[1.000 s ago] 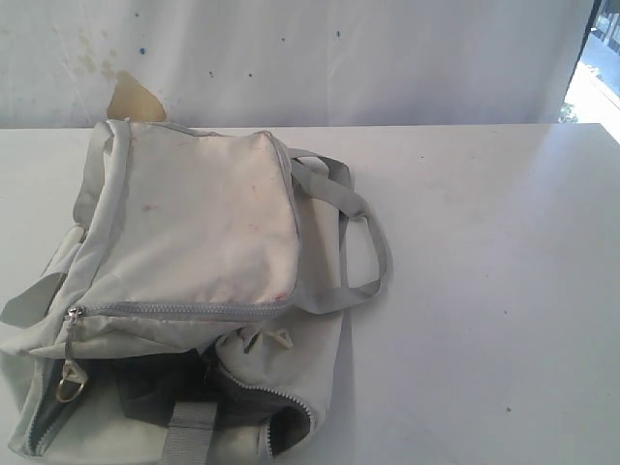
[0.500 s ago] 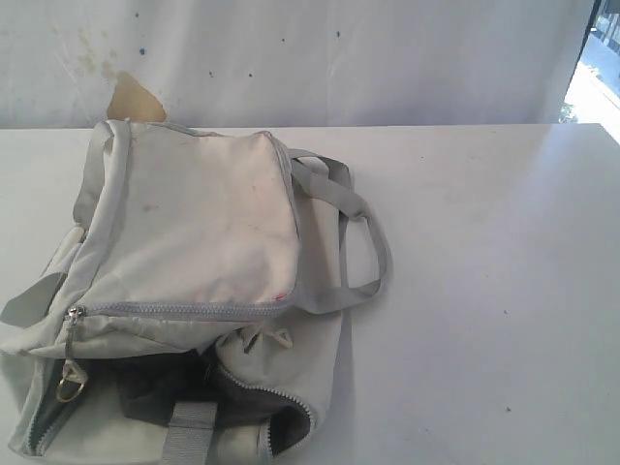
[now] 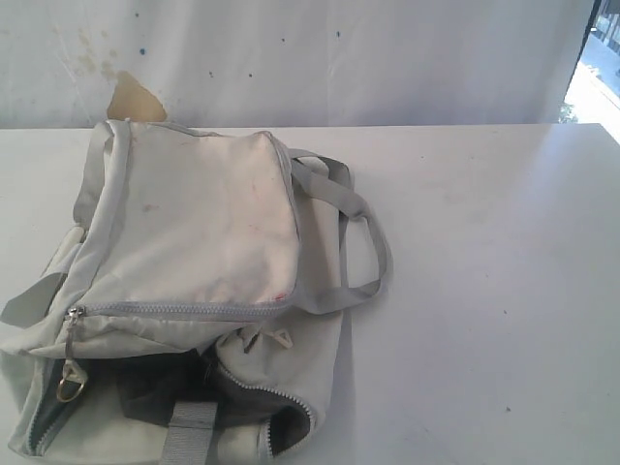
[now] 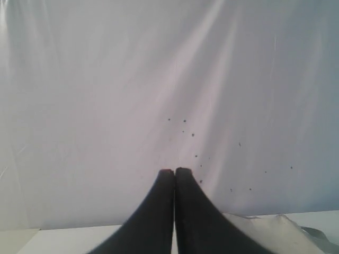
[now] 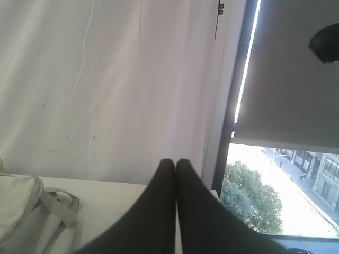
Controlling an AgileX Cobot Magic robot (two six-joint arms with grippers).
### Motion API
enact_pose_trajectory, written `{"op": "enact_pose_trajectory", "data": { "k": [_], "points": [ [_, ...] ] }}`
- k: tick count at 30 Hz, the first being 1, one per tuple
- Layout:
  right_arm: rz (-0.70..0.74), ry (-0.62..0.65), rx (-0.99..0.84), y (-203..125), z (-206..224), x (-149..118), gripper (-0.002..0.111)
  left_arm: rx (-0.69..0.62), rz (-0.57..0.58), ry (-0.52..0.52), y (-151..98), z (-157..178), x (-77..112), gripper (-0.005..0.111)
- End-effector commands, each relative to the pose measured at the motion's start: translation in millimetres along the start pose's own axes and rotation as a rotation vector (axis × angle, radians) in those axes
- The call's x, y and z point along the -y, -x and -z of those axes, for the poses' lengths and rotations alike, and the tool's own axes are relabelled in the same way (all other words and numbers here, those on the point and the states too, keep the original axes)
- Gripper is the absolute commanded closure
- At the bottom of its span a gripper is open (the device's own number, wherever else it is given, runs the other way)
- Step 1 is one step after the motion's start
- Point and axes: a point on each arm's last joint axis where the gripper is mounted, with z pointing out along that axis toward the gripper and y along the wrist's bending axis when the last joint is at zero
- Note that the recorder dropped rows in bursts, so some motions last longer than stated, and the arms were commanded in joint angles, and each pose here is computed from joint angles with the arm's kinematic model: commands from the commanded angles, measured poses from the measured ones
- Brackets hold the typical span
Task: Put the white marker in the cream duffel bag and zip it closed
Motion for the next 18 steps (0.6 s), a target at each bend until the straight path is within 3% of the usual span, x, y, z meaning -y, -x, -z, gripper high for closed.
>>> {"op": "enact_pose_trajectory", "data": {
  "k": [1, 6, 10, 14, 18],
  "points": [
    [0.008, -0.013, -0.012, -4, 3, -1, 0.108, -0.032, 0.041, 0.004, -3, 0, 0.1, 0.107],
    [0.01, -0.013, -0.01, -4, 3, -1, 0.108, -0.036, 0.144, 0.005, -4, -1, 0.1, 0.107],
    [0.01, -0.013, -0.01, -4, 3, -1, 0.108, -0.026, 0.128, 0.012, -2, 1, -0.6, 0.107],
    [0.027, -0.023, 0.021, -1, 2, 0, 0.108, 0.113, 0.079, 0.019, 11, 5, -1.9, 0.107],
    [0.028, -0.03, 0.069, 0, -8, 0, 0.108, 0.108, 0.065, 0.031, 6, -11, -2.4, 0.107]
  ]
}}
